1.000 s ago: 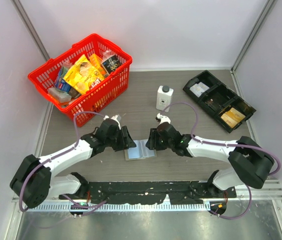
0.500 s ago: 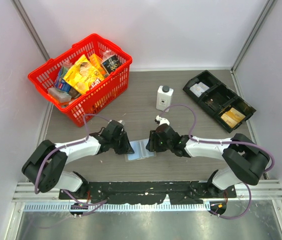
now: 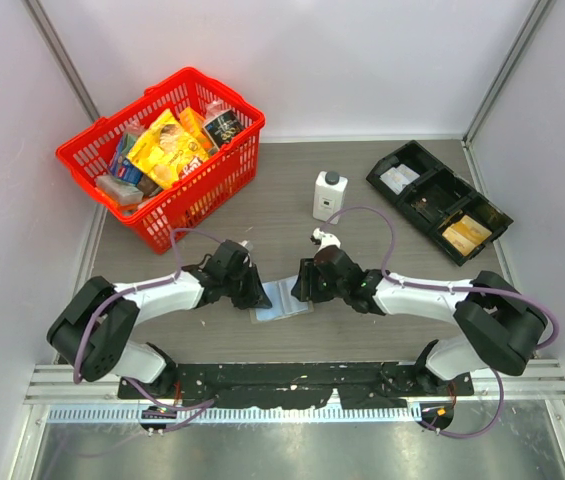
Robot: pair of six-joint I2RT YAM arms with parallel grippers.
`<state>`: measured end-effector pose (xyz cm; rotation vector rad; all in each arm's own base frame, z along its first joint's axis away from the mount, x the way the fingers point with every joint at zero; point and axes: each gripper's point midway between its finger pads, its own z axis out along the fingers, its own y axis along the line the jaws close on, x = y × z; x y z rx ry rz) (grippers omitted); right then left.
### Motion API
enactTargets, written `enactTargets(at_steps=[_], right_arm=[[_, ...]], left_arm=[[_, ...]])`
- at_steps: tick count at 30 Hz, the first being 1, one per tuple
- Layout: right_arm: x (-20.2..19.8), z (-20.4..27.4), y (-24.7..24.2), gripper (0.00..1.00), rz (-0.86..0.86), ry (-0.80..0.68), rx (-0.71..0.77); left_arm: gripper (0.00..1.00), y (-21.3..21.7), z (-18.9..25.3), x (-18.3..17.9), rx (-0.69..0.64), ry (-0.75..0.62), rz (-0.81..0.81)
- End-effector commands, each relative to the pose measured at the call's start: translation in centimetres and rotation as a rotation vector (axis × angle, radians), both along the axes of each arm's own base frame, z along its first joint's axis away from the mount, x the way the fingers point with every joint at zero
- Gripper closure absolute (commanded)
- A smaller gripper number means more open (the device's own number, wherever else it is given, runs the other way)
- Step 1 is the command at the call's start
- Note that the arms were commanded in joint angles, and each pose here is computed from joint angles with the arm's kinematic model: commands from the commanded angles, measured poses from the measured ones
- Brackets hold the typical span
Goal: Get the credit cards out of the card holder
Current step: Remove the credit card from the card holder.
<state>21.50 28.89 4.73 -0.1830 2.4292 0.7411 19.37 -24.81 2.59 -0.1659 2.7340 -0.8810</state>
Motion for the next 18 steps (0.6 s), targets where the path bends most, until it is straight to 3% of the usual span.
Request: enactTargets(at_steps=[1,10,18], right_arm=[[1.1,2.8,0.9,0.53,0.003,-0.074,0.032],[1.0,1.0,1.0,0.54,0.006,-0.043,0.013],[0.7,-0.4,1.3,0.54,0.026,-0.013,0.004]], left_arm=[[0.86,0.0,1.2,0.8,-0.004,-0.045,0.006],[0.79,2.5,1.4,1.0,0.142,-0.090,0.002],[0.79,2.7,0.2,0.6,0.174,-0.045,-0.013]])
